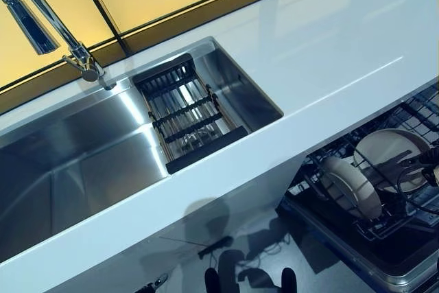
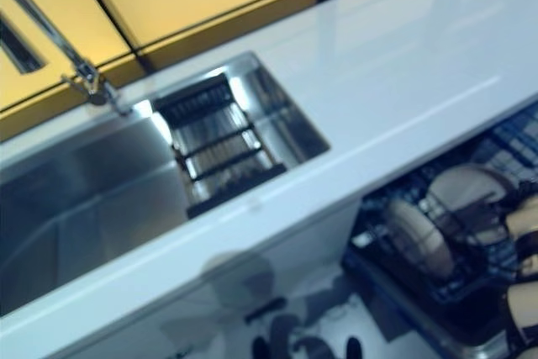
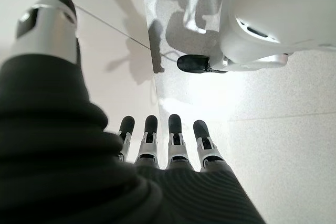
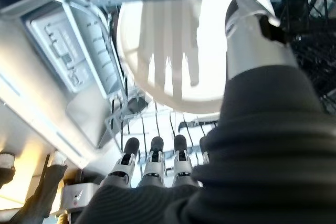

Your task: Take plates into dishwasher

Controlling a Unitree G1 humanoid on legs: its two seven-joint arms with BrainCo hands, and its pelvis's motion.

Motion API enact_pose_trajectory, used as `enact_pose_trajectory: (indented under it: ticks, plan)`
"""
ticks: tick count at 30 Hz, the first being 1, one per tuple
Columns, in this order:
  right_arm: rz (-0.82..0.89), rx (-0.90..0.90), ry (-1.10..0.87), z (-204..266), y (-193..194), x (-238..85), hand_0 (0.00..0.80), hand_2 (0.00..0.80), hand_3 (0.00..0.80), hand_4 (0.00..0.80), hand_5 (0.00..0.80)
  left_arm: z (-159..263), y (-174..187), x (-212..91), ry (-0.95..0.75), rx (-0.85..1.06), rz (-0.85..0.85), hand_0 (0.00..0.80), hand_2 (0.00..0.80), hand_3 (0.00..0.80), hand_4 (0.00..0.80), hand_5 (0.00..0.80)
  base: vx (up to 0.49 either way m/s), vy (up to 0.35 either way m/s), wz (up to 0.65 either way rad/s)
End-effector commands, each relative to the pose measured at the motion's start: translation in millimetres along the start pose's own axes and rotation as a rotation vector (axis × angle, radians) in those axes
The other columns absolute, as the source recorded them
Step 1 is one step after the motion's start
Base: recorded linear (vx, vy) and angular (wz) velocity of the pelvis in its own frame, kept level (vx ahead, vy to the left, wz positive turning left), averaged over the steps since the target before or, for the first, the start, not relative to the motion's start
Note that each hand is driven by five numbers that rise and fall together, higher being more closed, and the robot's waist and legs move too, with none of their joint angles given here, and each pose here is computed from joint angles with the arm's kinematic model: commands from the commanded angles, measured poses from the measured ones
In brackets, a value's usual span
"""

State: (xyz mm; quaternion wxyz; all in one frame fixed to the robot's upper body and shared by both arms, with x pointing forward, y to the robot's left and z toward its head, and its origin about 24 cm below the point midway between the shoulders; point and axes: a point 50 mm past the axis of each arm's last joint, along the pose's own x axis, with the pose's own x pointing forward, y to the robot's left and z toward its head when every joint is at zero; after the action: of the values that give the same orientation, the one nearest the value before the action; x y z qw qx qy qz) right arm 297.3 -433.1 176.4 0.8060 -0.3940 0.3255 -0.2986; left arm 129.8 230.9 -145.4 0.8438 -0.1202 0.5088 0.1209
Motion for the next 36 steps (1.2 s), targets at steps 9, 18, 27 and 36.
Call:
enact_pose_trajectory:
  ticks: [9,18,27,36]
  plan:
    - [-0.118,-0.007,0.017,1.2,-47.4,-7.8,0.0,0.0,0.0,0.0,0.0,-1.7,15.0,-0.3,0.041,0.061,0.082,0.0,0.0,0.0,0.0,0.0,0.039,-0.006,0.0]
    - [-0.149,0.016,0.042,-9.5,-66.2,-10.8,0.0,0.0,0.0,0.0,0.0,-10.4,26.4,-2.5,0.086,0.057,0.154,0.0,0.0,0.0,0.0,0.0,0.064,0.02,-0.01]
    - [-0.133,0.132,0.071,-35.3,-68.2,-9.7,0.0,0.0,0.0,0.0,0.0,-16.1,41.2,-5.5,0.134,0.053,0.253,0.0,0.0,0.0,0.0,0.0,0.052,0.035,-0.03]
    - [-0.11,0.303,0.125,-89.5,-38.5,-3.9,0.0,0.0,0.0,0.0,0.0,-17.7,53.4,-8.5,0.151,0.033,0.342,0.0,0.0,0.0,0.0,0.0,-0.006,0.053,-0.05]
